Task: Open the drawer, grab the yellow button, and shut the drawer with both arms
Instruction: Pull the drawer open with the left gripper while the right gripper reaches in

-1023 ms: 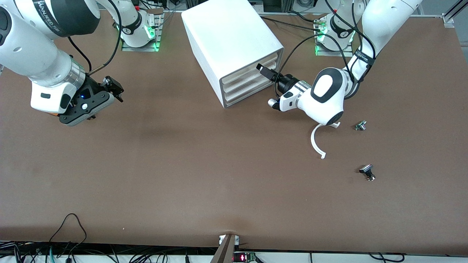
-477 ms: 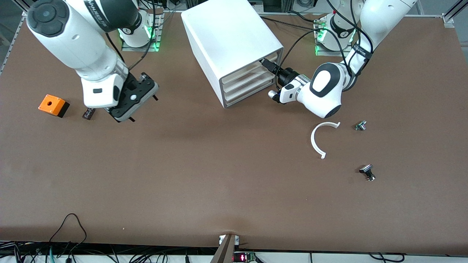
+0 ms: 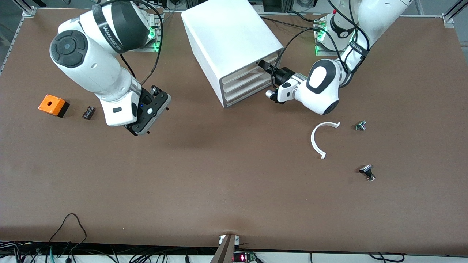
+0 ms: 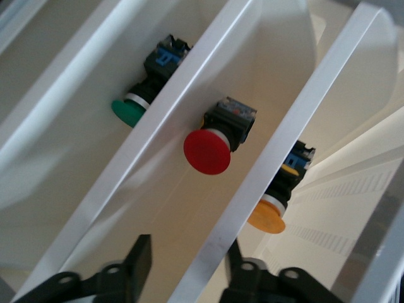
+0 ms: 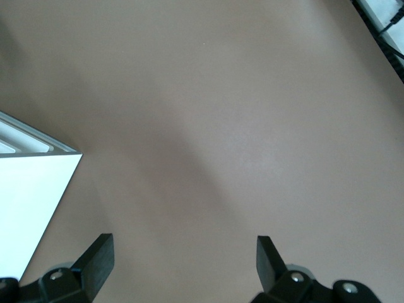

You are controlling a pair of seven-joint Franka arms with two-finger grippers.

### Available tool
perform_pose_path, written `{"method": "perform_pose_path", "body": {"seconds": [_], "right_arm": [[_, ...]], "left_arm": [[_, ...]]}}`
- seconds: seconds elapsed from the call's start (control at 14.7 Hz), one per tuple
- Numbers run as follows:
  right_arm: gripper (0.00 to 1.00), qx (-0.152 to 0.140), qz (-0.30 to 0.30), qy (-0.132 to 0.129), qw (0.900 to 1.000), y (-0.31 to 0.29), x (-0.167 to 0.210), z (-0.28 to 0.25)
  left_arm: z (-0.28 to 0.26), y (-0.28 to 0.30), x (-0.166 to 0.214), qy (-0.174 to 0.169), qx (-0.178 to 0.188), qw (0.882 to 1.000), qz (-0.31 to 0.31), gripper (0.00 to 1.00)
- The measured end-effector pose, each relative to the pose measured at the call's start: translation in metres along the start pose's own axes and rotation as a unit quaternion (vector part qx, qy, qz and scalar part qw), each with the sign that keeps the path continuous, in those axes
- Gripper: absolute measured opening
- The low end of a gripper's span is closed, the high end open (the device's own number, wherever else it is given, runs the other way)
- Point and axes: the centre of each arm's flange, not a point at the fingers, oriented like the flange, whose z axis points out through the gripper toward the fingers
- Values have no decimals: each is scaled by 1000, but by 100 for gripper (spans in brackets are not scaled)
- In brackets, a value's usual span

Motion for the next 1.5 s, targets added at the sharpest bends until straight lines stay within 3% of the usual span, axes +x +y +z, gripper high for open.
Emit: {"method": "perform_pose_path", "body": {"seconds": [0.2, 0.55, 1.02, 1.3, 1.5], "right_arm": [[100, -2, -3, 6, 1000, -1, 6, 9], [100, -1, -4, 8, 1000, 6, 11, 27], [100, -6, -7, 19, 1000, 11, 16, 36], [100, -5, -27, 23, 999, -10, 29, 36], [100, -10, -61, 38, 997, -50, 54, 36]], "left_arm": [[-6, 0, -1, 4, -10, 1000, 0, 26], [-39, -5, 0, 34, -23, 999, 14, 17], [-163, -34, 2, 159, -35, 987, 4, 17], [-174, -32, 4, 178, -30, 984, 6, 17], [-184, -36, 7, 210, -20, 978, -1, 39]]}}
